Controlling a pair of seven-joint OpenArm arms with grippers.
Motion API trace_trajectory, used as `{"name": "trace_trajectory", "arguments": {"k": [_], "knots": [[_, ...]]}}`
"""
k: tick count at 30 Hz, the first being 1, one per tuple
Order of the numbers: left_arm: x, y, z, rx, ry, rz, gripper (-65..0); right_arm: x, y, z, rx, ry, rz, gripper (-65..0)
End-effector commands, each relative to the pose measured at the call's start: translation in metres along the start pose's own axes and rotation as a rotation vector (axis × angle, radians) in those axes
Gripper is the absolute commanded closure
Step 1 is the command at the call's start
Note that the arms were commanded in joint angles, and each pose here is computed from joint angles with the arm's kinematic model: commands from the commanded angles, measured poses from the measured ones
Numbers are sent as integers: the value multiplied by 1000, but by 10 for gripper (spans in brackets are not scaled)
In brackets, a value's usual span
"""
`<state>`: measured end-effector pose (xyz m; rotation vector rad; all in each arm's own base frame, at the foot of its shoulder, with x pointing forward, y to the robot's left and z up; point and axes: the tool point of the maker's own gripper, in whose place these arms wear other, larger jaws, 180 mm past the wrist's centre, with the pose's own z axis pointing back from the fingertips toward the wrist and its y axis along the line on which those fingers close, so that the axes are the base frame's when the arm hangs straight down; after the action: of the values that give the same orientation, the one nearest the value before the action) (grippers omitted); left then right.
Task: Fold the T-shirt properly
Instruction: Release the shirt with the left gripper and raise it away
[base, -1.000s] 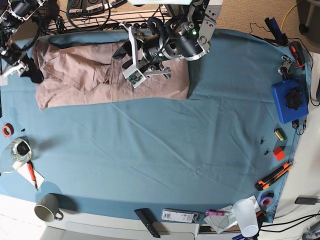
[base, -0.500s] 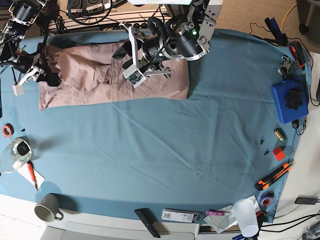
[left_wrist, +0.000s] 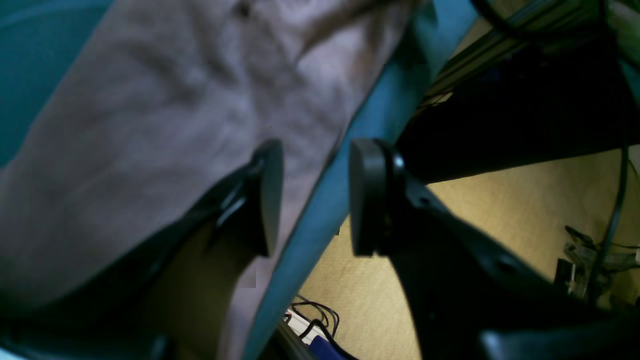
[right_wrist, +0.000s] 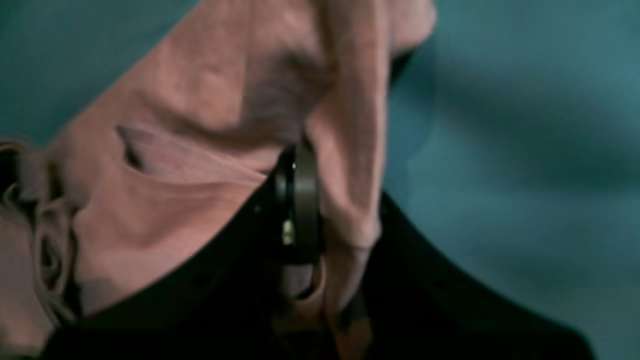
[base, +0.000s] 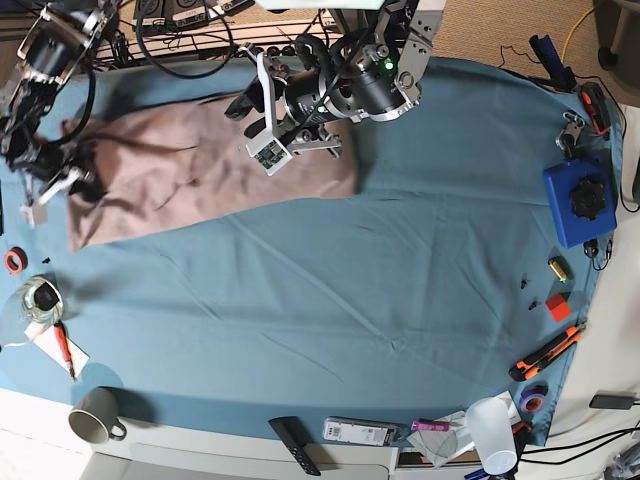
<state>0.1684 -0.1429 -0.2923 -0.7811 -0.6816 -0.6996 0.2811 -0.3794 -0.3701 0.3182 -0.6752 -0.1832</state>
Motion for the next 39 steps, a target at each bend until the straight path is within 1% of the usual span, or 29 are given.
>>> {"name": "trace_trajectory", "arguments": {"k": [1, 4, 7, 9, 12, 14, 15, 17, 22, 26, 30, 33, 35, 39], "knots": [[16, -9, 2, -27, -62, 3, -210, 43, -9, 19, -43, -108, 49, 0], [16, -9, 2, -27, -60, 2, -210, 76, -22, 35, -115, -168, 99, 0], [18, -8, 4, -15, -64, -5, -209, 95, -29, 51, -142, -197, 114, 0], [19, 3, 8, 48, -60, -8, -208, 97, -30, 57, -140, -181, 116, 0], [19, 29, 17, 204, -45, -9, -208, 85, -20, 56, -77, -112, 94, 0], [19, 40, 22, 272, -37, -9, -208, 77, -5, 55, -3, -76, 82, 0], [18, 44, 24, 297, -33, -7, -208, 77, 2, 55, 33, -73, 81, 0], [15, 53, 27, 347, -23, 4, -208, 82, 12, 59, 70, -101, 95, 0], [9, 77, 46, 519, -3, 49, -208, 84, 29, 68, 52, -112, 200, 0], [10, 90, 72, 642, -34, 77, -208, 76, 57, 73, 58, -119, 313, 0], [8, 100, 106, 774, -58, 79, -208, 63, 83, 73, 79, -122, 385, 0], [-8, 107, 119, 852, -23, 72, -208, 53, 105, 72, 135, -142, 404, 0], [-19, 109, 124, 880, 14, 60, -208, 49, 121, 73, 183, -165, 411, 0], [-30, 115, 136, 960, 52, 50, -208, 44, 148, 76, 253, -201, 434, 0]]}}
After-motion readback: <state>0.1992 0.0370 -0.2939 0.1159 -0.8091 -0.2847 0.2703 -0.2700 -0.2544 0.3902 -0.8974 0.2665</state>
